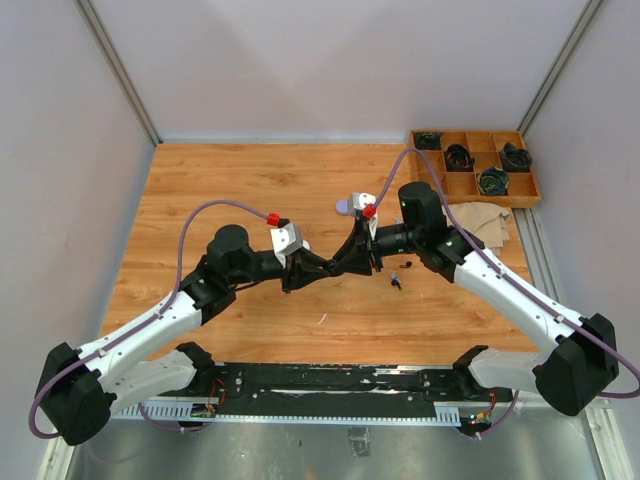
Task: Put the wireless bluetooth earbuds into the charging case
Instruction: Pick up the charging case at the center of the board.
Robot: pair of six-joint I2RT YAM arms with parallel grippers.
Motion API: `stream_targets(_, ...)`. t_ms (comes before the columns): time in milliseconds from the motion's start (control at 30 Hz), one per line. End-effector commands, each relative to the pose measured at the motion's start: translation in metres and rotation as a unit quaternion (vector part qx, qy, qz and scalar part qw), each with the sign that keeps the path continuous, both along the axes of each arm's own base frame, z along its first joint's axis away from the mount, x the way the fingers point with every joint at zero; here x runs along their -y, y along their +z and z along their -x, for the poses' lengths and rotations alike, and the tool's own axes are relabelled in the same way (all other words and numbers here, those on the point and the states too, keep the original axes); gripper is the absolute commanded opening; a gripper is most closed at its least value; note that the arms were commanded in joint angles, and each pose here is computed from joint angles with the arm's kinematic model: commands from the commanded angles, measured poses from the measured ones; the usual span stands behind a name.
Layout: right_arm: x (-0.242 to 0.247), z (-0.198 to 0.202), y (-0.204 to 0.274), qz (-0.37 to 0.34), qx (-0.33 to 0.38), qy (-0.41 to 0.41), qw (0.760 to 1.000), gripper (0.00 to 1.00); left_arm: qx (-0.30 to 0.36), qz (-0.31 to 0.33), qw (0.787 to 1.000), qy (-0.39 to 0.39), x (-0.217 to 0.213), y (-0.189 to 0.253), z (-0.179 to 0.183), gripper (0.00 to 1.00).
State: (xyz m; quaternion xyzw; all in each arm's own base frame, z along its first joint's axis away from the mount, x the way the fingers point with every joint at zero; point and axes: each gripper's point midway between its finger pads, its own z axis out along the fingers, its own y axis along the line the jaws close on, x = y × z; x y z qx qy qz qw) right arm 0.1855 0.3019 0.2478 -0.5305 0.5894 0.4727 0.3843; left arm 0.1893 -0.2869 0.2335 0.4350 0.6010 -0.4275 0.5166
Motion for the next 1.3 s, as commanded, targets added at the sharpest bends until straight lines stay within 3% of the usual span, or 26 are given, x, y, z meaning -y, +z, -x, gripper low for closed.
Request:
stream_targets(0,-0.005,0.006,0.004,0.002,0.012,0.021,1.0,0.28,0.023,0.012,1.0,-0.008,0.002,0.017,-0.002,0.0)
stream_targets(200,-0.003,0.004,0.004,0.005,0.019,0.012,1.0,0.03,0.023,0.015,1.0,-0.004,0.001,0.017,-0.002,0.07)
stream_targets(500,0.0,0.006,0.025,-0.034,0.04,-0.014,0.999,0.02,0.022,0.049,0.998,0.009,-0.002,0.016,0.0,0.38)
stream_targets(700,0.0,0.007,0.042,-0.079,0.049,-0.032,0.995,0.02,0.03,0.109,0.993,0.012,-0.005,0.023,0.008,0.5)
stream_targets(1267,-0.014,0.021,0.06,-0.137,0.054,-0.017,0.989,0.02,0.018,0.196,0.98,-0.009,-0.004,0.041,0.018,0.51)
